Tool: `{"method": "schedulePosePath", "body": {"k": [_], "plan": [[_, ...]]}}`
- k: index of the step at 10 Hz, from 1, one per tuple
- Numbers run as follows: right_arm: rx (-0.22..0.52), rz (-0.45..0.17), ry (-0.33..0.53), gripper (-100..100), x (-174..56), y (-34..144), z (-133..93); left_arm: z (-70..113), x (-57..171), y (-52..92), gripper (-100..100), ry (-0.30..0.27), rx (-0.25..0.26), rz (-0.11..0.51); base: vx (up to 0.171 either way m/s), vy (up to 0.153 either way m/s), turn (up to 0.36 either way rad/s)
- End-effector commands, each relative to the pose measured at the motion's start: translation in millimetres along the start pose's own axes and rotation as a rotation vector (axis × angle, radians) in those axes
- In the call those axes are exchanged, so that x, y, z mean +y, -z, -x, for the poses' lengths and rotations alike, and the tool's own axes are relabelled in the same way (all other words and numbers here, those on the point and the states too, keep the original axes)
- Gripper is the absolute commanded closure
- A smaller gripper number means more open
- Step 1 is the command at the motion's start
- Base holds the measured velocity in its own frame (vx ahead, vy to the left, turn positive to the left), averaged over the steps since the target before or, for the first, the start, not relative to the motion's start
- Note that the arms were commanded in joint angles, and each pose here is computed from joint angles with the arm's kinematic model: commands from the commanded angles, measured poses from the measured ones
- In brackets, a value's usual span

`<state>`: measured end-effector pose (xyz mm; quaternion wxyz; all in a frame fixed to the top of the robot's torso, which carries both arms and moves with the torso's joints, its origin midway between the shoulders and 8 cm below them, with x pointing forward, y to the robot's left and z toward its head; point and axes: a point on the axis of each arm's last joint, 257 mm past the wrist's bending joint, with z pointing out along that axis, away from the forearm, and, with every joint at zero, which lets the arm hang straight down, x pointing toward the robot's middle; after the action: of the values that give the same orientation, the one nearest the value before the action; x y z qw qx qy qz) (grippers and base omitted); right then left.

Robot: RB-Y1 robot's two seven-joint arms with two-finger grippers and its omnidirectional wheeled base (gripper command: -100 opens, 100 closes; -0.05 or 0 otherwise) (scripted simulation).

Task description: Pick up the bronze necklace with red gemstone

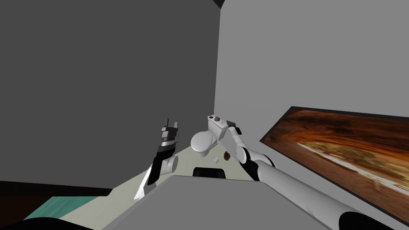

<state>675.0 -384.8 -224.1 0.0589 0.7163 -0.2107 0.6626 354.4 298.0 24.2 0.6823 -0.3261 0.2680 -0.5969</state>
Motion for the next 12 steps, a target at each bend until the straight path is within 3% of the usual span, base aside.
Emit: {"method": "schedulePosePath", "body": {"k": [1,4,7,10,11,12], "plan": [[-0.062,-0.020,-0.091,-100,-18.1,4.6,26.3,0.0,0.0,0.0,0,0.000,0.000,0.000,0.066,0.029,-0.040],[-0.101,-0.033,-0.145,-100,-32.2,9.2,42.8,0.0,0.0,0.0,0,0.000,0.000,0.000,0.049,0.014,-0.014],[-0.199,-0.065,-0.256,-100,-71.0,27.6,86.3,0.0,0.0,0.0,0,0.000,0.000,0.000,0.066,-0.007,-0.022],[-0.196,-0.063,-0.259,-100,-70.7,27.2,86.4,0.0,0.0,0.0,0,0.000,0.000,0.000,0.031,-0.002,0.000],[-0.197,-0.064,-0.257,0,-71.0,27.3,86.5,0.0,0.0,0.0,0,0.000,0.000,0.000,0.000,0.000,0.000],[-0.207,-0.089,-0.254,-100,-73.4,29.6,88.1,0.0,0.0,0.0,0,0.000,0.000,0.000,0.062,0.056,-0.157]]}}
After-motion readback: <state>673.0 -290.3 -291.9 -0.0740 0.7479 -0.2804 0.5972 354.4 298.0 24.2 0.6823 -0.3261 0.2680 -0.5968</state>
